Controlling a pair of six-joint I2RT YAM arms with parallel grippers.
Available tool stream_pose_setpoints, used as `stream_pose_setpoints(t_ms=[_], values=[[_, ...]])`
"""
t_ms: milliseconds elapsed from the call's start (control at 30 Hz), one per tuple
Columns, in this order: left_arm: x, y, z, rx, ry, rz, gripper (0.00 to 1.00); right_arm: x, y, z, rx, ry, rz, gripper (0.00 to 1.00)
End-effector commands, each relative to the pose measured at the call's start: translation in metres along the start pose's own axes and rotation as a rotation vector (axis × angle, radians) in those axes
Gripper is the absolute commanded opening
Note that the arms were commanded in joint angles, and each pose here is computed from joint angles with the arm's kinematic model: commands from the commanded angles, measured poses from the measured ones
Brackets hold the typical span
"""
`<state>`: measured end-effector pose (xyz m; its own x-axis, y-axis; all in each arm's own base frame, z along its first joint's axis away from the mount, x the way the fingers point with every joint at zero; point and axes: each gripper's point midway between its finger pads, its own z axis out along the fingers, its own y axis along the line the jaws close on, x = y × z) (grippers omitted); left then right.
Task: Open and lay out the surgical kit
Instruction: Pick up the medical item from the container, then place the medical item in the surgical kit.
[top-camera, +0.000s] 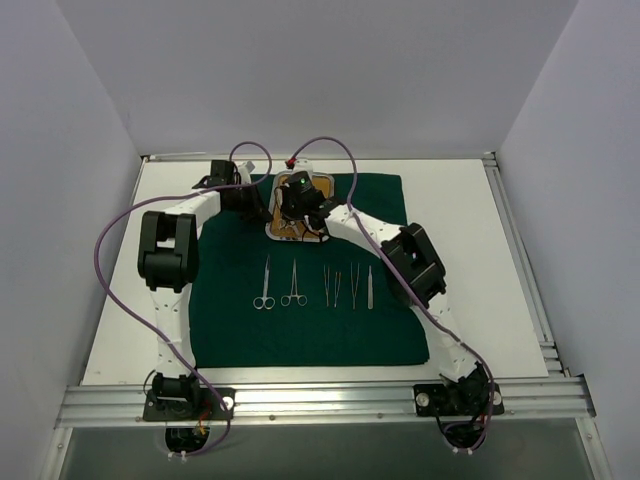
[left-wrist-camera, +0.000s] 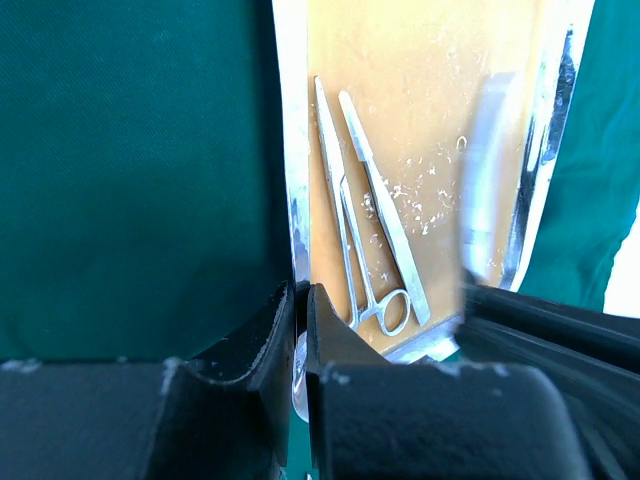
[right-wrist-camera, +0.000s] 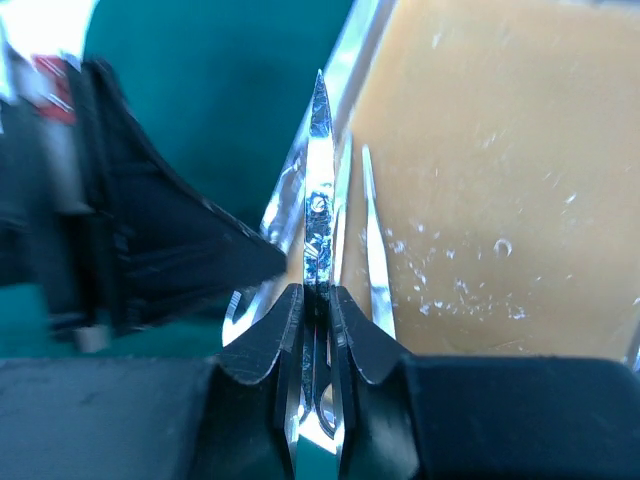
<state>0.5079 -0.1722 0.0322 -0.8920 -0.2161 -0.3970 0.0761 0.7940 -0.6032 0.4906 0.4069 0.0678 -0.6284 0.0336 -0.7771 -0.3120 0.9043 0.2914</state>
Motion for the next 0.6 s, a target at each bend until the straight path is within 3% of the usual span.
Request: stream_pose_setpoints(t_ms=[0, 167, 333, 567], values=[[-0.022, -0.005, -0.003, 0.021, -0.064, 0.007, 0.02, -0.065, 0.018, -0.030, -0.026, -0.184, 0.080, 0.00], [-0.024, -0.003, -0.006, 0.014, -0.076, 0.012, 0.02, -0.068, 0.010, -0.046, 0.009, -0.222, 0.140, 0.00], [-0.028, -0.003, -0.010, -0.006, -0.093, 0.052, 0.18, -0.079, 0.001, -0.080, 0.052, -0.278, 0.196, 0.00], [-0.038, -0.010, -0.024, -0.035, -0.135, 0.111, 0.37, -0.052, -0.003, -0.116, 0.111, -0.281, 0.230, 0.00]])
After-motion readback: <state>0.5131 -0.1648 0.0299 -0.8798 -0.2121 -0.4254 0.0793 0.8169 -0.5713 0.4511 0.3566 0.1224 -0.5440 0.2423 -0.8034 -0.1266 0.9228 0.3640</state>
